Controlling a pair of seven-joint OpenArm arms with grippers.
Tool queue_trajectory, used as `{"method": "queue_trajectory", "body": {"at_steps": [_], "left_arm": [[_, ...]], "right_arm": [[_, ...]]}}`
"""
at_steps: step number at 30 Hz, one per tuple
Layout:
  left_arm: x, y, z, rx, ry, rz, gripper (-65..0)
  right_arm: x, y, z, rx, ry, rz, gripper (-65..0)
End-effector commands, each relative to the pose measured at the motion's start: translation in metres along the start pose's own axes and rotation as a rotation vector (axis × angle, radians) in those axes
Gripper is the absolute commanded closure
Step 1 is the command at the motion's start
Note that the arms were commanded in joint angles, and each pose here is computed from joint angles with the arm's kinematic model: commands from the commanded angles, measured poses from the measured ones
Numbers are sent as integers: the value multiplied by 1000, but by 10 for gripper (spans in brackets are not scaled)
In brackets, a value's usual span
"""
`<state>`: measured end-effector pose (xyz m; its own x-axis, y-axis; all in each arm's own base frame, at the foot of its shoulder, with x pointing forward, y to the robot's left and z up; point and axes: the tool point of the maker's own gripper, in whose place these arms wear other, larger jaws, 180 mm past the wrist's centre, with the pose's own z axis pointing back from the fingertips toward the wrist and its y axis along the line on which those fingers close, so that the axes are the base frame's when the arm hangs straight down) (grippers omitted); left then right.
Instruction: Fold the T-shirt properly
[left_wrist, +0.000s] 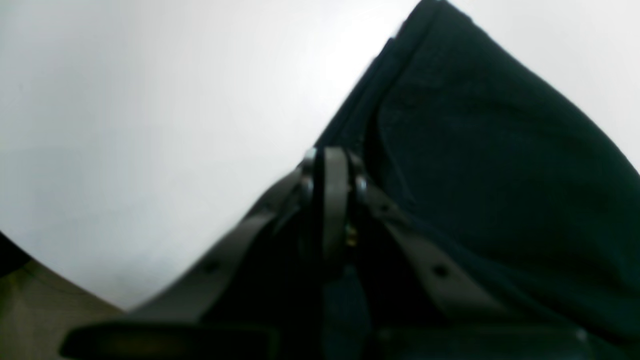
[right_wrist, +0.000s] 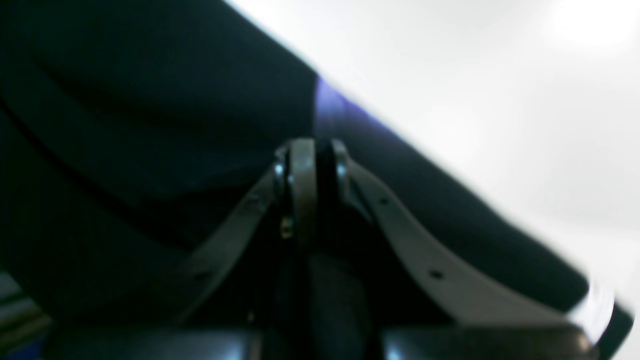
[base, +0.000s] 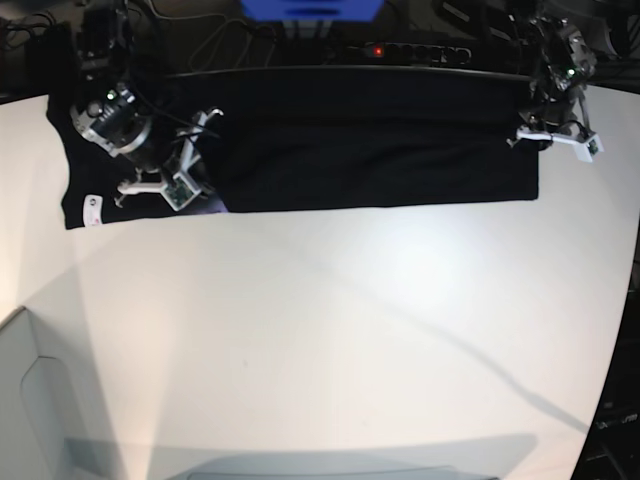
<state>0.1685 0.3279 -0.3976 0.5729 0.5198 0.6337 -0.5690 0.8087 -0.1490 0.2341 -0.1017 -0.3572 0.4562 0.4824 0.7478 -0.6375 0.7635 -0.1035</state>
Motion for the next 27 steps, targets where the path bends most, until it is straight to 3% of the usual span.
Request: {"method": "queue_trajectory", "body": {"at_steps": [1, 10, 13, 16, 20, 24, 27], "left_arm": [[10, 2, 3, 5, -35, -13, 0], [10, 2, 4, 2, -34, -11, 0], [10, 2, 4, 2, -34, -11, 0], [9, 2, 4, 3, -32, -11, 0], [10, 2, 4, 3, -34, -12, 0], [9, 2, 4, 2, -33, -11, 0], [9, 2, 4, 2, -32, -10, 0]], "right_arm": [[7, 1, 1, 14, -30, 17, 0], [18, 11, -5, 48, -51, 41, 0], [15, 11, -4, 47, -44, 37, -81], [15, 7, -2, 36, -44, 43, -209], [23, -21, 16, -72, -76, 17, -296], [17, -49, 37, -187, -79, -31, -297], [-9, -63, 54, -253, -24, -79, -296]]}}
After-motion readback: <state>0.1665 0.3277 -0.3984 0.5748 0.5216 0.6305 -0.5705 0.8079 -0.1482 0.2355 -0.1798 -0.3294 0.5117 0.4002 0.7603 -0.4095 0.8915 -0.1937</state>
